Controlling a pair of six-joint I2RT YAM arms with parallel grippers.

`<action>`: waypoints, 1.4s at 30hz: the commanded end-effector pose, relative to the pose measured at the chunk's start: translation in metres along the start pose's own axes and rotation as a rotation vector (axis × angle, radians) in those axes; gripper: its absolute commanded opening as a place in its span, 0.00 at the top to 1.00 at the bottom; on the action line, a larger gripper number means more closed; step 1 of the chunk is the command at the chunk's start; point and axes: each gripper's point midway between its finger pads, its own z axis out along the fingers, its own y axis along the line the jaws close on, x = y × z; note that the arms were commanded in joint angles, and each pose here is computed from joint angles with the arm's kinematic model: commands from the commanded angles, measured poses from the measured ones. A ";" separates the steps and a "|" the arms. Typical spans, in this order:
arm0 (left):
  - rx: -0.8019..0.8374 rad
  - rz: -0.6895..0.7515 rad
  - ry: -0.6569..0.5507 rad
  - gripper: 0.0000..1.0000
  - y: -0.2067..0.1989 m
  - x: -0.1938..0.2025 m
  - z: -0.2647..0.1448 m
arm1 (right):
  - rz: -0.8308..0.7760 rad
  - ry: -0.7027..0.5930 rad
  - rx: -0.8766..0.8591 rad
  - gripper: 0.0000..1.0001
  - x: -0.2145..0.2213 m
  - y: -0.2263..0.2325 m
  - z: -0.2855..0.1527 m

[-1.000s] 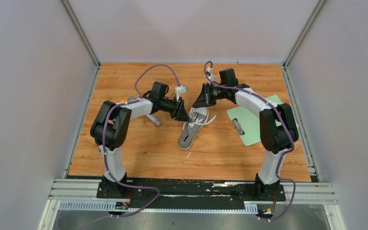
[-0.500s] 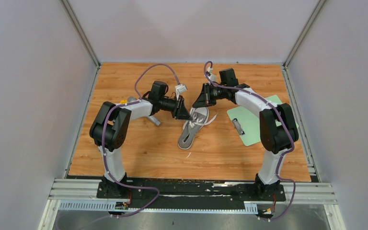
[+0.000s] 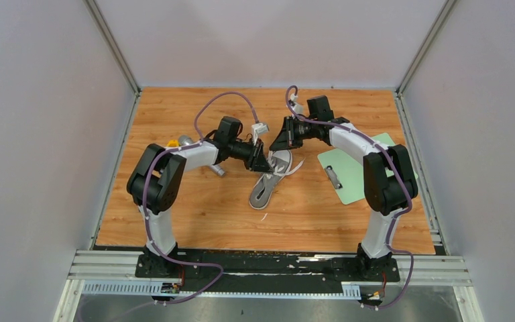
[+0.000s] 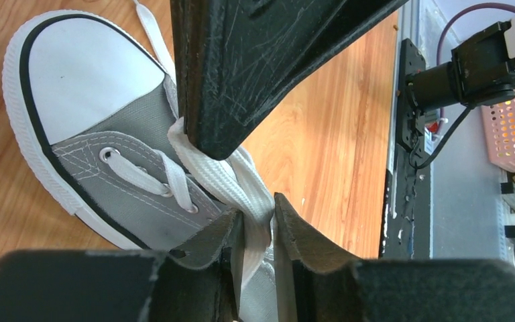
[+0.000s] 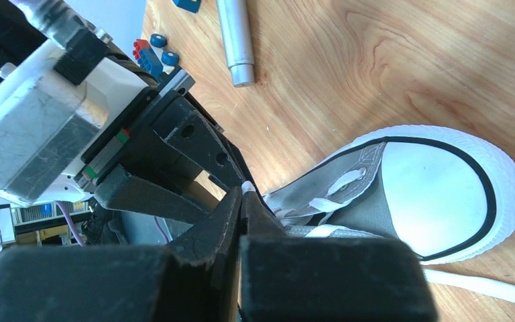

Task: Tie the shoes
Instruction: Wrap the shoelace around the shoelace.

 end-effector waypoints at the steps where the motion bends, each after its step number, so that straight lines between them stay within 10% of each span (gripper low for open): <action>1: -0.028 0.078 -0.032 0.73 -0.011 -0.020 -0.010 | -0.058 -0.043 -0.012 1.00 -0.013 0.012 -0.009; 32: -0.207 0.066 -0.006 0.56 0.005 -0.023 -0.021 | -0.048 -0.040 -0.014 1.00 -0.013 0.007 -0.009; 42: -0.147 0.105 0.007 0.67 -0.012 -0.022 -0.015 | -0.040 -0.036 -0.017 1.00 -0.013 0.007 -0.008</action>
